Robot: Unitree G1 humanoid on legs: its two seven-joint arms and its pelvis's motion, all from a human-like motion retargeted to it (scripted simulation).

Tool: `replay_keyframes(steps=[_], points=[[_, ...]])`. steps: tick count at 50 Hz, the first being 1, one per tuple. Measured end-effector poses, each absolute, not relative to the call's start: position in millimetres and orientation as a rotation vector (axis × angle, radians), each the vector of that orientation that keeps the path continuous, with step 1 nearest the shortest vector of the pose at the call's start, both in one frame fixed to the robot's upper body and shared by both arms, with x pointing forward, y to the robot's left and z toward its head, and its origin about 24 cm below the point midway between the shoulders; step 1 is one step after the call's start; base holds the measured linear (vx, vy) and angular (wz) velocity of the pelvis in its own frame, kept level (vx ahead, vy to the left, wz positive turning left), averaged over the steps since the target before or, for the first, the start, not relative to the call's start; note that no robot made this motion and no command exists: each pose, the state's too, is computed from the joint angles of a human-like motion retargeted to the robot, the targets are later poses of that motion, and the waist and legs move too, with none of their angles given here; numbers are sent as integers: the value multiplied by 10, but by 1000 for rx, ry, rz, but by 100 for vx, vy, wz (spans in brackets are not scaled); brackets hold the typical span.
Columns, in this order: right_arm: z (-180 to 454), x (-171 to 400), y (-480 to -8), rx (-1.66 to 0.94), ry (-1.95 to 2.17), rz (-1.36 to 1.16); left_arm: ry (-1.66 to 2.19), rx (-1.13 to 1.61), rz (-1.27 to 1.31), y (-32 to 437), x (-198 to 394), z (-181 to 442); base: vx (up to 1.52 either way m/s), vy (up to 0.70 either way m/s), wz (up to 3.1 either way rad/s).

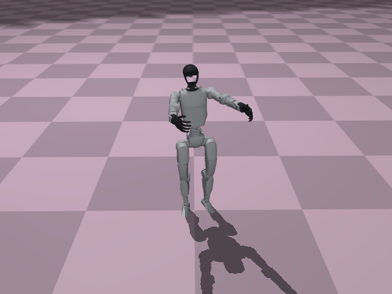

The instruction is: Upper body actions

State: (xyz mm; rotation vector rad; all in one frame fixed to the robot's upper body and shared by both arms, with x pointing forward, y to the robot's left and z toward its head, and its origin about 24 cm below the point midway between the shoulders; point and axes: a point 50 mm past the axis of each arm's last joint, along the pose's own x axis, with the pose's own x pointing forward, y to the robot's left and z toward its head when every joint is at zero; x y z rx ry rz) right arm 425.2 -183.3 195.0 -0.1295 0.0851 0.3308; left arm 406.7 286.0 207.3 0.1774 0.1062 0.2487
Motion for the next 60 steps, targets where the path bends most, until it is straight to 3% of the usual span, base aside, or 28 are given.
replay_keyframes(steps=[8,13,18,27,60], points=[[4074,3977,-1893,-157,-550,67,-554,193,456,2844,3758,4003,-1,0,0],[5130,3297,-1862,-92,-1002,-114,-998,260,633,2841,3078,4973,-18,0,-5],[5742,2568,-1923,40,-1324,-147,-1310,224,655,2722,2462,5545,-23,-2,-3],[6035,2028,-2035,138,-1517,-142,-1467,89,619,2748,2038,5809,-9,-1,8],[5905,2310,-2046,113,-1407,-181,-1398,118,592,2759,2225,5703,0,0,0]])
